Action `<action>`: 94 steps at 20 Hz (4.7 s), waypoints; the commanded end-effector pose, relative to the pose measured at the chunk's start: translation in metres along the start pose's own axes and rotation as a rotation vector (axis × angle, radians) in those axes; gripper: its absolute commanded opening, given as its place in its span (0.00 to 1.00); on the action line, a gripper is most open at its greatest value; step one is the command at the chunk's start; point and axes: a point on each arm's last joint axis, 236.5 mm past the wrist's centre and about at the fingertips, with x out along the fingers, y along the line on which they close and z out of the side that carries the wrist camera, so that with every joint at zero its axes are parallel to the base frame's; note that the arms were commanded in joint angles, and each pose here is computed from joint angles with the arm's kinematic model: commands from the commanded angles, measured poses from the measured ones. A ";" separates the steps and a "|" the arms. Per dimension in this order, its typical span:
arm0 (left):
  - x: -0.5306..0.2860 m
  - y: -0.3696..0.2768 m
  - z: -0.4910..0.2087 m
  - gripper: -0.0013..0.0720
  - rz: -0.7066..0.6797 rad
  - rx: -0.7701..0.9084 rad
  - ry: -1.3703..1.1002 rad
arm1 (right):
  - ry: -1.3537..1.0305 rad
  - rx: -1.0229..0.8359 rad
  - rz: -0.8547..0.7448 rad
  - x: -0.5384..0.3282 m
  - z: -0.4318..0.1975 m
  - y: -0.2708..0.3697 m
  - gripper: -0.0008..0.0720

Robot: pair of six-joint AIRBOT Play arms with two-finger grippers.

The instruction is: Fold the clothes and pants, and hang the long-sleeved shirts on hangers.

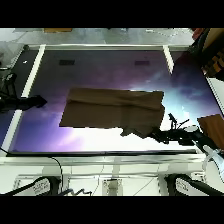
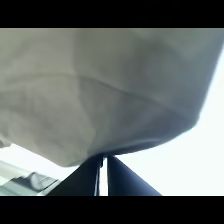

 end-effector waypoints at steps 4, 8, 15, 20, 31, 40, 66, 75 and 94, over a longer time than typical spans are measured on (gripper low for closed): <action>0.020 -0.014 -0.035 0.80 -0.111 -0.078 0.148 | -0.087 -0.184 -0.036 -0.010 0.014 0.008 0.03; 0.031 -0.022 -0.072 0.80 -0.174 -0.114 0.278 | -0.138 -0.282 -0.015 -0.034 0.012 0.031 0.03; 0.065 -0.026 -0.157 0.80 -0.256 -0.215 0.425 | -0.194 -0.310 0.014 -0.050 0.014 0.049 0.03; 0.085 -0.038 -0.145 0.27 -0.345 -0.279 0.355 | -0.187 -0.303 0.018 -0.050 0.013 0.049 0.03; 0.014 -0.064 -0.059 0.04 -0.319 -0.077 0.036 | -0.184 -0.474 0.000 -0.098 0.010 0.086 0.03; -0.119 -0.123 -0.013 0.04 -0.236 0.088 -0.300 | -0.382 -0.468 -0.015 -0.183 -0.036 0.131 0.03; 0.064 -0.078 -0.066 0.96 -0.136 -0.332 -0.154 | -0.463 -0.034 -0.141 -0.076 0.170 0.030 0.77; 0.037 -0.035 -0.127 0.95 -0.249 -0.317 0.213 | -0.322 -0.183 -0.162 -0.080 0.152 0.045 0.77; -0.002 -0.177 -0.018 0.03 -0.643 0.084 0.131 | -0.369 -0.549 0.006 0.001 0.121 0.224 0.03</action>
